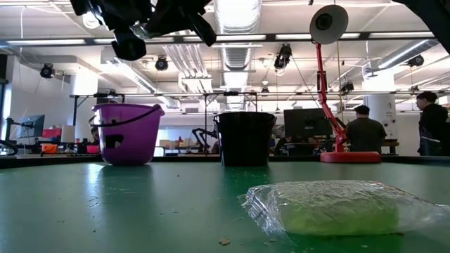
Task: Sort candy
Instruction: Put the green gummy into the violet bucket
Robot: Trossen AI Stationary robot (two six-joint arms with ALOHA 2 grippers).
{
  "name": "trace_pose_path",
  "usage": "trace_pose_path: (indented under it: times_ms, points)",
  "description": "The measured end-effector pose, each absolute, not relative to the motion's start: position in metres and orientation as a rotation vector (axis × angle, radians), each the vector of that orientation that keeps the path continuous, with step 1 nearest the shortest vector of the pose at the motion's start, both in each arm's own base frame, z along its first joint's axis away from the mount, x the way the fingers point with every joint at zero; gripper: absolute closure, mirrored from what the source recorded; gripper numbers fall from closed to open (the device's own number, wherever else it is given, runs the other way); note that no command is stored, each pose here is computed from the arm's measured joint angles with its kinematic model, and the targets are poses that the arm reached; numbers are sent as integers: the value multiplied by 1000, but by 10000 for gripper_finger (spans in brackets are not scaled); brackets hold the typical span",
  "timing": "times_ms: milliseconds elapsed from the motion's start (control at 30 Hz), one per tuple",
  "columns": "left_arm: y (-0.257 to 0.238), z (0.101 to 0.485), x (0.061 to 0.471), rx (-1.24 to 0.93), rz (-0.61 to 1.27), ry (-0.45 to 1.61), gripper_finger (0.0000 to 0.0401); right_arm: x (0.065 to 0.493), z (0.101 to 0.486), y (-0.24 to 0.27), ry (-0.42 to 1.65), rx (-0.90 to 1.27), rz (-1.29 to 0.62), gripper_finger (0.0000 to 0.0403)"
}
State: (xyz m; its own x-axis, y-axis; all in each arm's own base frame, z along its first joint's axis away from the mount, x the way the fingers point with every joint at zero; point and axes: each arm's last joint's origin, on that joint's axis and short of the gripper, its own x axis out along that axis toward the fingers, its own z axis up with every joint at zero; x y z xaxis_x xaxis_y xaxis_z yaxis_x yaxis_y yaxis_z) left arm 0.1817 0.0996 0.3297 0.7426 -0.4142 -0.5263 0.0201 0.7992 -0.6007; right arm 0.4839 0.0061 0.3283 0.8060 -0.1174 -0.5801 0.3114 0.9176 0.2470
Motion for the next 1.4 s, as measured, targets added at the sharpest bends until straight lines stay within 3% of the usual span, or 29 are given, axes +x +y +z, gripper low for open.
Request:
trace_pose_path:
  times_ms: [400, 833, 1400]
  points:
    - [107, 318, 192, -627, -233, 751, 295, 480, 324, 3, 634, 303, -317, 392]
    - [111, 314, 195, -559, -190, 781, 393, 480, 324, 3, 634, 304, -316, 389]
    - [111, 314, 193, -498, -174, 787, 401, 479, 325, 3, 637, 323, -316, 257]
